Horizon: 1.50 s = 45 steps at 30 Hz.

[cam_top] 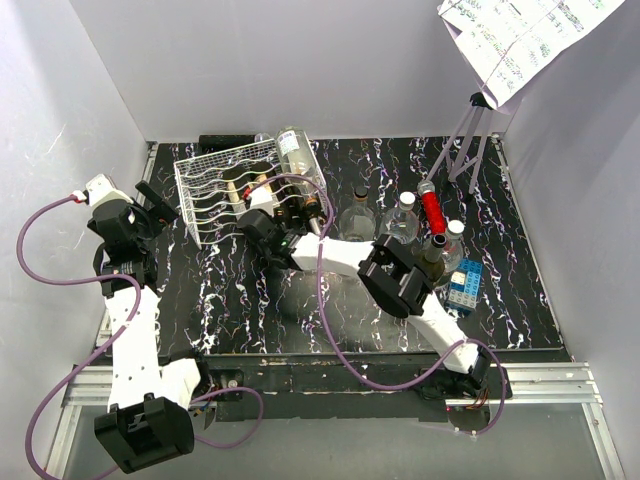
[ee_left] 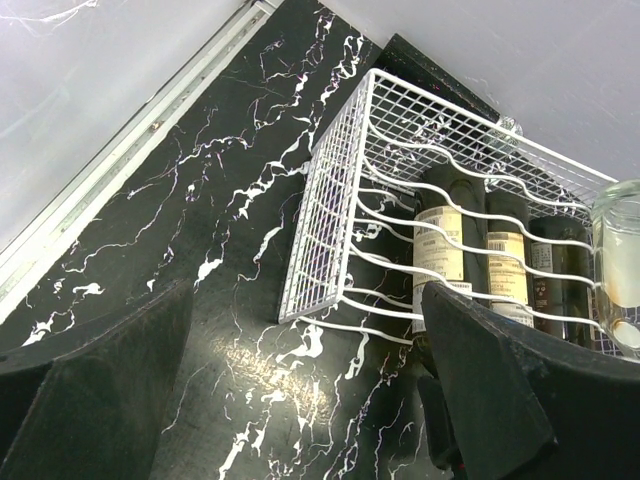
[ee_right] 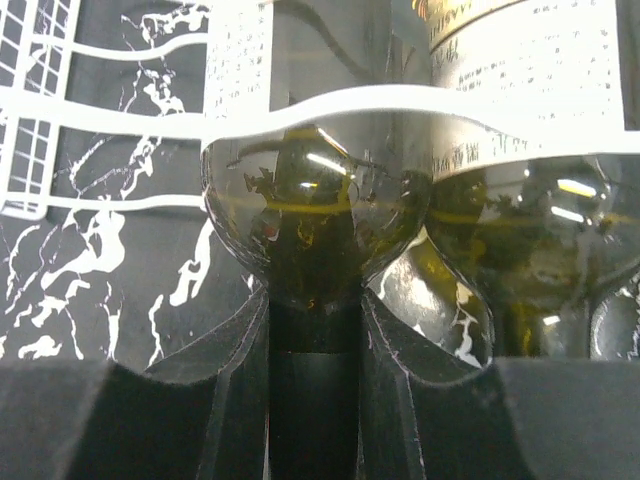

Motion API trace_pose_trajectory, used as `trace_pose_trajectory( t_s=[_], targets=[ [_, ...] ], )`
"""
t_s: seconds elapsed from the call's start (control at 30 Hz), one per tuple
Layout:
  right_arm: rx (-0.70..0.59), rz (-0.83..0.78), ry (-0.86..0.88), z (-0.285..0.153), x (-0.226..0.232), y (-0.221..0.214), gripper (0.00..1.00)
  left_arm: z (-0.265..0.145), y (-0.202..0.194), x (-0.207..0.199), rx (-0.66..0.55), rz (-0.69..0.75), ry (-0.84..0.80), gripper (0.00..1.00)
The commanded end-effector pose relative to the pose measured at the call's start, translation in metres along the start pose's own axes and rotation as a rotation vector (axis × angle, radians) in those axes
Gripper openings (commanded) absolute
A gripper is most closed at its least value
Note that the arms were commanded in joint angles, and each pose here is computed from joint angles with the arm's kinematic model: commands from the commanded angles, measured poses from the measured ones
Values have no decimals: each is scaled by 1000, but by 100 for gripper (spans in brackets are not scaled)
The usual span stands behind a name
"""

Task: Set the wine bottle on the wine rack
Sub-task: Place the wine bottle in the wine rack.

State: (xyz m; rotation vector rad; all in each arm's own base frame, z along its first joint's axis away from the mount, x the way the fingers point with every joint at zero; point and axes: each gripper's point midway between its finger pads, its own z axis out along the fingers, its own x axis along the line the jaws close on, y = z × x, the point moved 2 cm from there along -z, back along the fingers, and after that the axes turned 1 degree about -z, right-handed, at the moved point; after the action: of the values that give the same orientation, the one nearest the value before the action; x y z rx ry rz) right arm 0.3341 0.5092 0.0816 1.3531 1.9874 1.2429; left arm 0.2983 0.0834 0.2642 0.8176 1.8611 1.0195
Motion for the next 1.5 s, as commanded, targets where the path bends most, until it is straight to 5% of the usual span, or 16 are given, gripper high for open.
trace_pose_trajectory(
  t_s=[0.0, 0.23, 0.47, 0.6, 0.7, 1.07, 1.47],
  targets=[
    [-258, 173, 67, -8, 30, 98, 1, -1, -1, -1, 4, 5, -13, 98],
    [-205, 163, 68, 0, 34, 88, 2, 0, -3, -2, 20, 5, -16, 98],
    [-184, 159, 73, 3, 35, 80, 37, 1, -4, -3, 24, 8, -22, 98],
    [-194, 154, 114, -6, 38, 81, 69, 3, -6, -2, 34, 8, -17, 98],
    [-174, 146, 118, -17, 34, 81, 76, 5, -7, -4, 48, 7, -22, 98],
    [-84, -34, 218, -141, 23, 107, 80, 9, -21, -24, 116, 6, -175, 98],
    [19, -158, 63, -313, -82, 138, 78, -17, -23, -81, 122, 40, -599, 98]
  ],
)
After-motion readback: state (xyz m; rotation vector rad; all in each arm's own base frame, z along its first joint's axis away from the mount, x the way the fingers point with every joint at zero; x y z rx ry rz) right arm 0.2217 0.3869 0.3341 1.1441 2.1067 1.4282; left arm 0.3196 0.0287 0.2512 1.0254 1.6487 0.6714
